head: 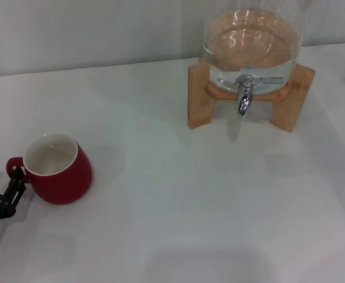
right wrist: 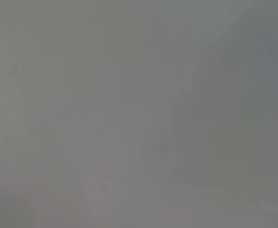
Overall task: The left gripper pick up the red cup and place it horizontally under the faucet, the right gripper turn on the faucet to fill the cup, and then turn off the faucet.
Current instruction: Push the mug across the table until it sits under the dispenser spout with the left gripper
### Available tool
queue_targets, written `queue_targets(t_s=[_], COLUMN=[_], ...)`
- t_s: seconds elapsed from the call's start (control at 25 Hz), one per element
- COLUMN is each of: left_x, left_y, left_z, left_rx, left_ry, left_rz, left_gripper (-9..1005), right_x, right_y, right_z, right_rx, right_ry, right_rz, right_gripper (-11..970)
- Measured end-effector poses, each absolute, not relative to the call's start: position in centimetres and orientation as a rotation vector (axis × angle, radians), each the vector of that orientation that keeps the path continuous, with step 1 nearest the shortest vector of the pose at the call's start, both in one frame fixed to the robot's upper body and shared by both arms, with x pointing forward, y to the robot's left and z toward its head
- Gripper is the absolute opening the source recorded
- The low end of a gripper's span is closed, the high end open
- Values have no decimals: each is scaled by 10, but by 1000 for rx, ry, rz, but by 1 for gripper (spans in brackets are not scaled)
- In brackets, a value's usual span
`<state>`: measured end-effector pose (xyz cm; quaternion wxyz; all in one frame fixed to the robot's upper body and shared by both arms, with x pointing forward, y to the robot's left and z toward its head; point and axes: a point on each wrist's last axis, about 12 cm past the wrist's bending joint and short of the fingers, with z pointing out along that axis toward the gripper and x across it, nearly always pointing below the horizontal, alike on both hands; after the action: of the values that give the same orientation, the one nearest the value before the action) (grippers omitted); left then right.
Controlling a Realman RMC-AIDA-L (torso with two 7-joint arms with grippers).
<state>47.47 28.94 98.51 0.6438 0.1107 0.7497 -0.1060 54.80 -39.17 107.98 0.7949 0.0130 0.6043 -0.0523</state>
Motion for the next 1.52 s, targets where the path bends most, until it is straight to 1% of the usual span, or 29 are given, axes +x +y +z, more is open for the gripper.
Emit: queue_targets(t_s=[0.84, 1.08, 1.28, 1.52], left_x=[481, 481, 481, 480], left_y=[291, 290, 290, 291], left_z=[987, 987, 987, 987], left_rx=[247, 247, 248, 246], left_ry=[1710, 1711, 1711, 1711], left_rz=[-231, -232, -232, -231], left_gripper=[502, 315, 321, 195], right_x=[546, 544, 543, 540], right_y=[-391, -391, -390, -390], right_z=[1078, 1078, 1078, 1077], right_rx=[31, 30, 30, 32], right_ry=[1302, 1295, 1290, 1289], right_rz=[-112, -110, -109, -110], right_gripper=[617, 617, 617, 617])
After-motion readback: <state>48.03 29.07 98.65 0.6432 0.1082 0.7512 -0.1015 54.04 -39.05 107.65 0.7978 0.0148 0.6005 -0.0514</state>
